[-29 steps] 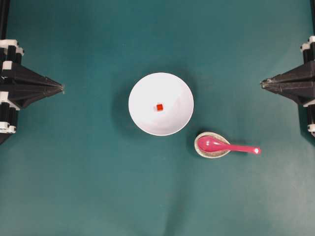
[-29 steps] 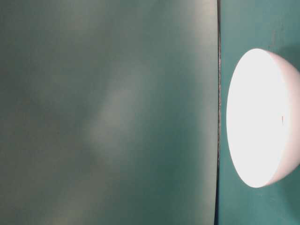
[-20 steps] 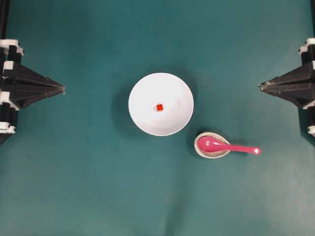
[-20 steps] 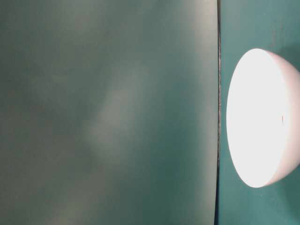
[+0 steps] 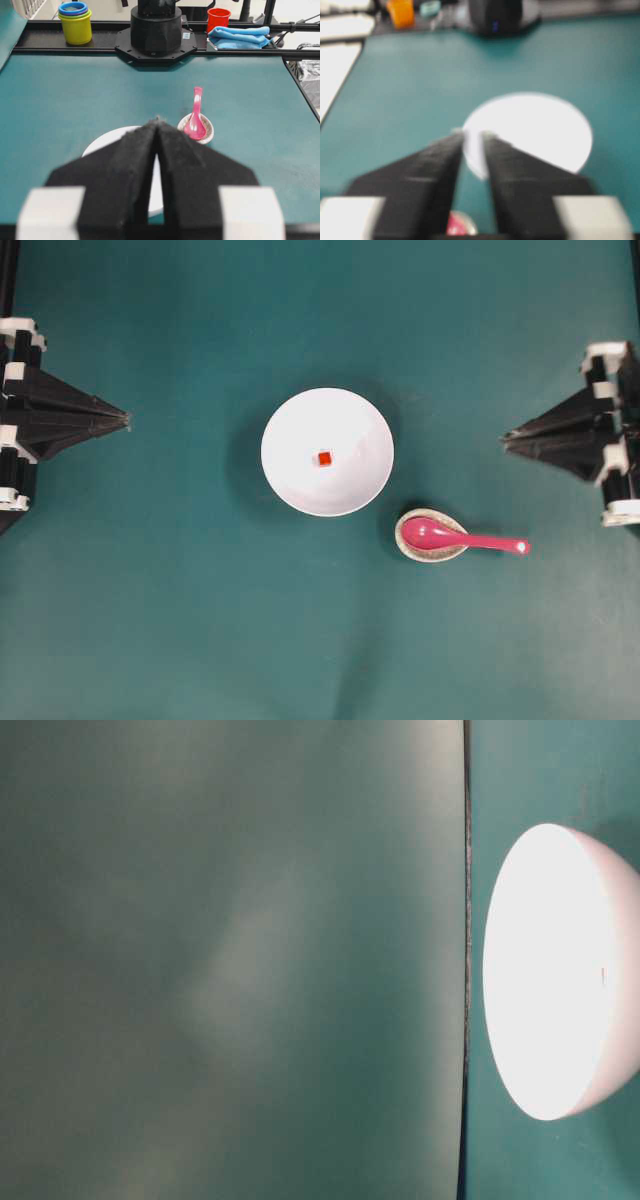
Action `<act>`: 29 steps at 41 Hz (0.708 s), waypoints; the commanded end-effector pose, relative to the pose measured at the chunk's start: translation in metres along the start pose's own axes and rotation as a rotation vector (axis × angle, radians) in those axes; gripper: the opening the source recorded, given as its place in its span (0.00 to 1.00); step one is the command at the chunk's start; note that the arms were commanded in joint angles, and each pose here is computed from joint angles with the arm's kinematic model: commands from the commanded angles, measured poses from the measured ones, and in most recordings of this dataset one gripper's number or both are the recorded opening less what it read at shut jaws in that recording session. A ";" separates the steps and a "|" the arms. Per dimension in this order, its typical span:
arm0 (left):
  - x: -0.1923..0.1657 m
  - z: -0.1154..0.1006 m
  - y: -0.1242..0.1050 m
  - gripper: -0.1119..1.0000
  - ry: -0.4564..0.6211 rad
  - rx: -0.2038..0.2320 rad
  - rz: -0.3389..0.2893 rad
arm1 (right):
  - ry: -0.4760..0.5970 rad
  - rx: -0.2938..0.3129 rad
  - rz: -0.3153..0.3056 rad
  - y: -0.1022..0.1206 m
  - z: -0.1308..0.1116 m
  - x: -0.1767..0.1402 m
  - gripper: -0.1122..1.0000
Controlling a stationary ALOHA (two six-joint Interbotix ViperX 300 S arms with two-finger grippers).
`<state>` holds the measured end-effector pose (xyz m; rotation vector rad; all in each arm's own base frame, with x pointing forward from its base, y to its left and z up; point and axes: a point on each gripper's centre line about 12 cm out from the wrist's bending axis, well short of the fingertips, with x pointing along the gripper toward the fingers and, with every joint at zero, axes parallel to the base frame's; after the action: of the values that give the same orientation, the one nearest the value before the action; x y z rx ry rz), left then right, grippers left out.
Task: Grip the spoon and scoop the red block from the bowl with right arm.
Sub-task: 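Move the right gripper to the pink spoon handle and grasp it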
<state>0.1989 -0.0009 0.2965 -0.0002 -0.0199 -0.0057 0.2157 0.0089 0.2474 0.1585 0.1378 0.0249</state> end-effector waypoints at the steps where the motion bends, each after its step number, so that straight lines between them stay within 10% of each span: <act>1: 0.002 0.011 0.000 0.10 -0.028 0.006 -0.001 | 0.031 0.034 0.013 0.003 -0.013 0.006 0.46; 14: 0.003 0.010 0.001 0.10 -0.023 0.005 0.004 | 0.088 0.141 0.143 0.034 -0.090 0.004 0.52; 29: 0.005 0.007 0.001 0.10 -0.011 0.002 0.004 | 0.134 0.139 0.000 0.044 -0.155 0.011 0.52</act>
<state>0.2007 -0.0006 0.2936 0.0028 -0.0061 -0.0044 0.1994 0.0694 0.1058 0.2962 0.2926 0.0499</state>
